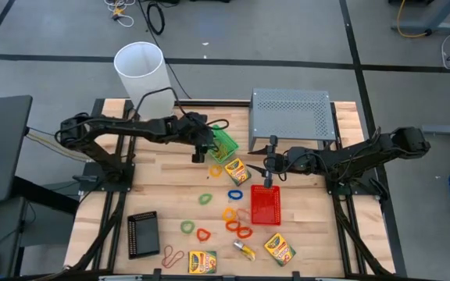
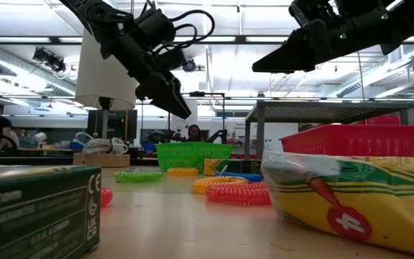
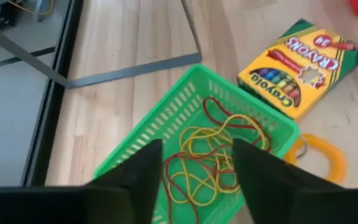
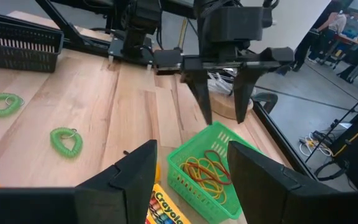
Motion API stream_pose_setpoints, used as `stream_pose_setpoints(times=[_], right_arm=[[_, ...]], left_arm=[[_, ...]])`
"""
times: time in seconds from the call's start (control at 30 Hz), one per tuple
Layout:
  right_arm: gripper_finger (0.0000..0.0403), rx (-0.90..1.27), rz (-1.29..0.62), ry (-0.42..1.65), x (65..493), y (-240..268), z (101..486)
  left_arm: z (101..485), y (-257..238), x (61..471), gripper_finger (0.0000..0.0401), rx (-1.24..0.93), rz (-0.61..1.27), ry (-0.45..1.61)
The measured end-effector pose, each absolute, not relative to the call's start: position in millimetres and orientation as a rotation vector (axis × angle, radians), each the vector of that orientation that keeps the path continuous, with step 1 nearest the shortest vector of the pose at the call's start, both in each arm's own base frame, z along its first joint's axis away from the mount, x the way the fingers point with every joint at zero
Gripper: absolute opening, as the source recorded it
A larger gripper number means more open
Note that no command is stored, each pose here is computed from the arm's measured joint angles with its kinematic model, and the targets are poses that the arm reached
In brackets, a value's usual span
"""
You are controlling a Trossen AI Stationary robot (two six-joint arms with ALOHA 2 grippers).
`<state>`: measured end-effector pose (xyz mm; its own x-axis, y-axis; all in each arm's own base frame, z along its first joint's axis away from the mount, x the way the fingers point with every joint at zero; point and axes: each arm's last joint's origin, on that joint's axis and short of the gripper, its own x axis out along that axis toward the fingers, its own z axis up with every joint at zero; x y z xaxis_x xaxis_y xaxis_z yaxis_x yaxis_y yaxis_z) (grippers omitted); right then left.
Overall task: Pick & Place Office Desk Supplies
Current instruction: Put the red rubber band into the green bin
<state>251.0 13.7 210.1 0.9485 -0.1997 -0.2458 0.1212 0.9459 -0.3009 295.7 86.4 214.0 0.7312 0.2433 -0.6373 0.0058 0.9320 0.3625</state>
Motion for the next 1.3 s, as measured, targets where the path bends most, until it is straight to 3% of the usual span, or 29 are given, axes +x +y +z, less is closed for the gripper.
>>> stream_pose_setpoints(times=[0.1, 0.2, 0.47, 0.73, 1.3], right_arm=[[0.0205, -0.287, -0.166, 0.278, 251, 14, 210], [0.0205, -0.287, -0.166, 0.279, 251, 14, 210], [0.0205, -0.286, -0.166, 0.279, 251, 14, 210], [0.0205, -0.272, -0.168, 0.278, 251, 14, 210], [0.0205, -0.287, -0.163, 0.279, 251, 14, 210]], left_arm=[[214, 84, 293, 0.0249, 0.3, 0.09, 0.743], [214, 77, 289, 0.0263, 0.233, 0.011, 0.772], [212, 31, 270, 0.0247, 0.092, -0.15, 0.967], [212, -36, 265, 0.0237, 0.031, -0.262, 1.022], [214, -152, 232, 0.0238, -0.106, -0.196, 0.943]])
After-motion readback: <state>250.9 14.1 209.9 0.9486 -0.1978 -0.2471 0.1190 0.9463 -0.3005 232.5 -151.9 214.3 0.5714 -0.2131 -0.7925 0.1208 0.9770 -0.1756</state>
